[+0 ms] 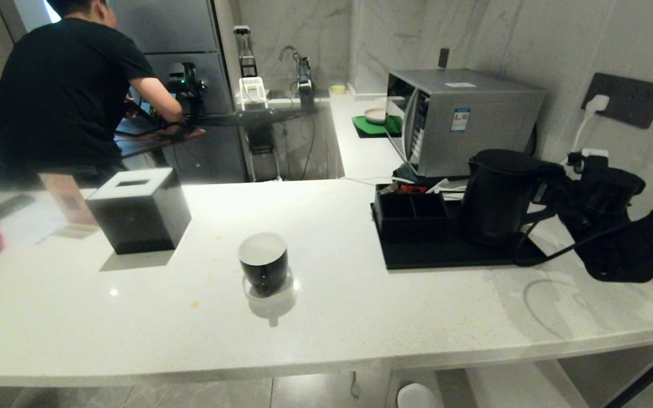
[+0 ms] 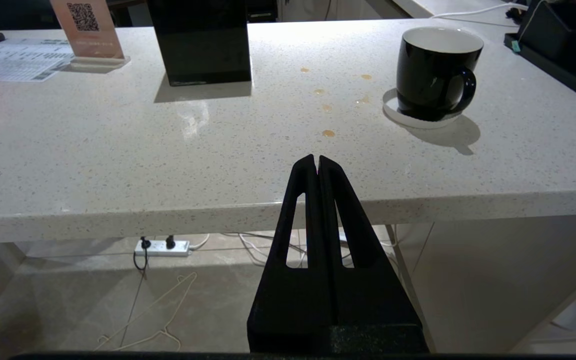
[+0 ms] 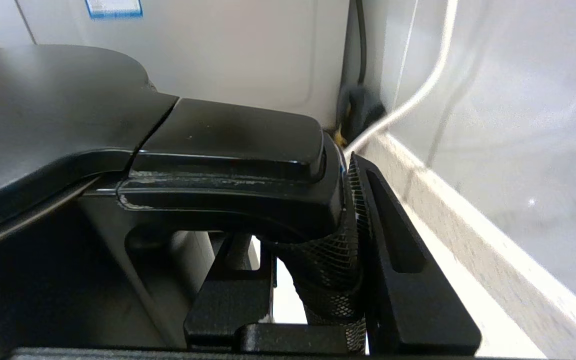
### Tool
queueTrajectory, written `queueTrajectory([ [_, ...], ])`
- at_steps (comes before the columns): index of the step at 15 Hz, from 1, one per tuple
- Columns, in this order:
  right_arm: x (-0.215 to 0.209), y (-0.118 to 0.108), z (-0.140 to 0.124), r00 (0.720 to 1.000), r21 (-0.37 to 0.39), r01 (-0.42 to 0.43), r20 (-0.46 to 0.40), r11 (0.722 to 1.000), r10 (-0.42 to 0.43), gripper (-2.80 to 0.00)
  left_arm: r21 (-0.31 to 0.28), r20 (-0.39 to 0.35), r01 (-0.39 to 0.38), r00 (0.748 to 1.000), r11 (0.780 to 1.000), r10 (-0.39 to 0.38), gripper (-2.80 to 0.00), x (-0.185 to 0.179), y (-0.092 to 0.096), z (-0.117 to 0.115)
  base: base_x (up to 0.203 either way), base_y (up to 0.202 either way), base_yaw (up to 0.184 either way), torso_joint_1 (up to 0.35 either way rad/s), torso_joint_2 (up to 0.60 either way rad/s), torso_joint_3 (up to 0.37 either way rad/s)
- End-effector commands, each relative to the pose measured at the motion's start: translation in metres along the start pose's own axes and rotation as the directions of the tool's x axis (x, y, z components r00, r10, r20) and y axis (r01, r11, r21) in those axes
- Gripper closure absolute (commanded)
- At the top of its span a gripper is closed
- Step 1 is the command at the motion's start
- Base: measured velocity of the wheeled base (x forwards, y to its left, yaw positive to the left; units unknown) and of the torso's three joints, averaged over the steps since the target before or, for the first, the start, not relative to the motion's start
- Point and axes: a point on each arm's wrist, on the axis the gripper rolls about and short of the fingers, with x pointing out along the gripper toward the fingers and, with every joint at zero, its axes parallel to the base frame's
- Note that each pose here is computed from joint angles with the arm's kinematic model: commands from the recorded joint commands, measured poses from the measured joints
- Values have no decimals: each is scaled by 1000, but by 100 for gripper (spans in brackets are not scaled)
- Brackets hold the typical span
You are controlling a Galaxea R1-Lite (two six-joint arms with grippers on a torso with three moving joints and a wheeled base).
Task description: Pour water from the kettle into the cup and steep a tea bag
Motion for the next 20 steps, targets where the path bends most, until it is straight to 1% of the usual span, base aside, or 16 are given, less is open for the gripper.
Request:
queueTrajectory([
  [1,-10,-2,12,1000,2,-1,8,1000,1,0,0,-1,0,1000,1000,0,0,0,0,0,0,0,0,0,0,0],
  [3,-18,-3,16,1000,9,-1,-1,1000,1,0,0,-1,0,1000,1000,0,0,0,0,0,0,0,0,0,0,0],
  [6,-29,-4,29,1000,30,-1,8,1000,0,0,0,0,0,1000,1000,0,0,0,0,0,0,0,0,0,0,0],
  [10,-49,-8,40,1000,26,3,-7,1000,-3,0,0,-1,0,1000,1000,0,0,0,0,0,0,0,0,0,0,0],
  [16,-75,-11,57,1000,24,0,-4,1000,0,0,0,-1,0,1000,1000,0,0,0,0,0,0,0,0,0,0,0],
  [18,-83,-11,61,1000,26,-8,-8,1000,8,0,0,-1,0,1000,1000,0,0,0,0,0,0,0,0,0,0,0],
  [20,-91,-8,63,999,26,-34,-14,999,34,0,0,-1,0,1000,1000,0,0,0,0,0,0,0,0,0,0,0],
])
